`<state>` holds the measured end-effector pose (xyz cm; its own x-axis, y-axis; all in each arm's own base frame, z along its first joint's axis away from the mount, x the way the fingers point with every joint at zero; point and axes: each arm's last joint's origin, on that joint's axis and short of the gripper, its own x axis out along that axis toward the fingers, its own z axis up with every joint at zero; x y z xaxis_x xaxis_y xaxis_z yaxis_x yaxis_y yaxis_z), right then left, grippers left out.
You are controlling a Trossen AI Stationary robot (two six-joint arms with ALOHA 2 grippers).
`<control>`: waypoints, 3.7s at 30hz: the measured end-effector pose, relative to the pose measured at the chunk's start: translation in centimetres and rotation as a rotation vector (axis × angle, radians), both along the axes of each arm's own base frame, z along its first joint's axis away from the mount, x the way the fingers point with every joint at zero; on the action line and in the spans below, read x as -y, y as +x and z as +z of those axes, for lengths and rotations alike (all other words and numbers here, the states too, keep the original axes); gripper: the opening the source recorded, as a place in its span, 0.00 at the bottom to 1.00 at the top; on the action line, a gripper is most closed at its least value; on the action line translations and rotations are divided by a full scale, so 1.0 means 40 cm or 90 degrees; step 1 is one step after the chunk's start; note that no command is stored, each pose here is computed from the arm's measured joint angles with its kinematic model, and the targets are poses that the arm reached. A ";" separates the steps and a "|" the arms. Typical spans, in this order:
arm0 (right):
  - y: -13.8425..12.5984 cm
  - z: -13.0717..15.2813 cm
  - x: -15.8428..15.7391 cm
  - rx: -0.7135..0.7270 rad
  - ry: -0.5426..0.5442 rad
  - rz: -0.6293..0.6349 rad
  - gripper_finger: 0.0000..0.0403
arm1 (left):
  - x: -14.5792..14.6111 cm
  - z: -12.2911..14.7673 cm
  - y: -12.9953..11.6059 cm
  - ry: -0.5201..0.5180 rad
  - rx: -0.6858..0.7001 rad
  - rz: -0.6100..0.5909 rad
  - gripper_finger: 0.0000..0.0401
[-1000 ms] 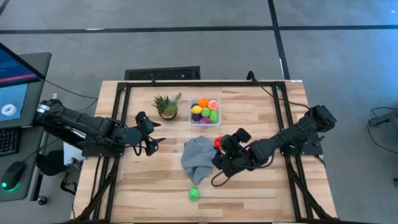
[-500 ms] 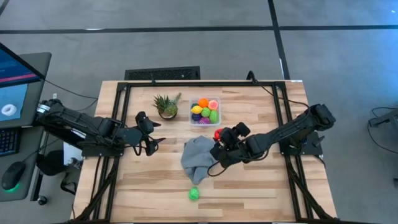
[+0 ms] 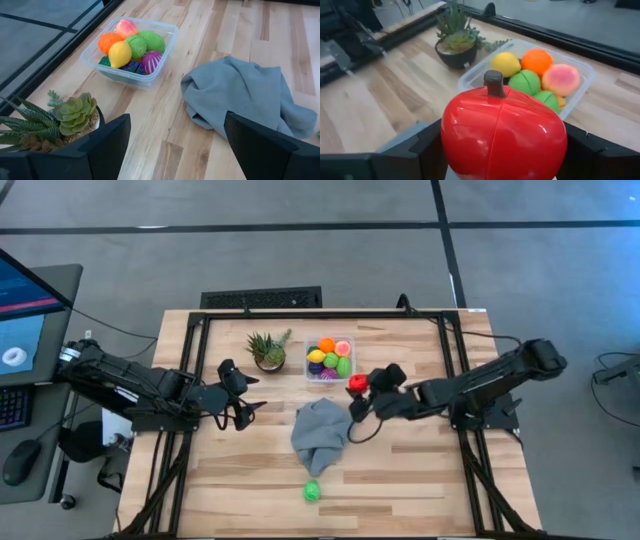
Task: Pick and placing Produce into tupperware
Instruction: Put the red apple into the transparent container
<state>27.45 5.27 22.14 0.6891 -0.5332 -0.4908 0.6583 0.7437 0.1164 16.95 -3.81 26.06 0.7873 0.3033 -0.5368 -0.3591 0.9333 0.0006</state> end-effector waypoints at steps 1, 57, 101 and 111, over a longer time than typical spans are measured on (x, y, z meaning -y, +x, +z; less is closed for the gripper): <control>-0.007 -0.003 0.011 0.013 0.006 0.005 0.74 | 0.000 0.000 0.000 0.000 0.001 0.000 0.78; 0.058 -0.190 0.322 0.104 0.092 0.091 0.73 | -0.001 0.011 0.007 -0.043 0.059 0.056 0.78; 0.057 -0.199 0.308 0.067 0.097 0.136 0.73 | -0.002 0.011 0.006 -0.033 0.057 0.058 0.78; 0.057 -0.199 0.308 0.069 0.102 0.133 0.80 | -0.002 0.011 0.006 -0.032 0.057 0.058 0.78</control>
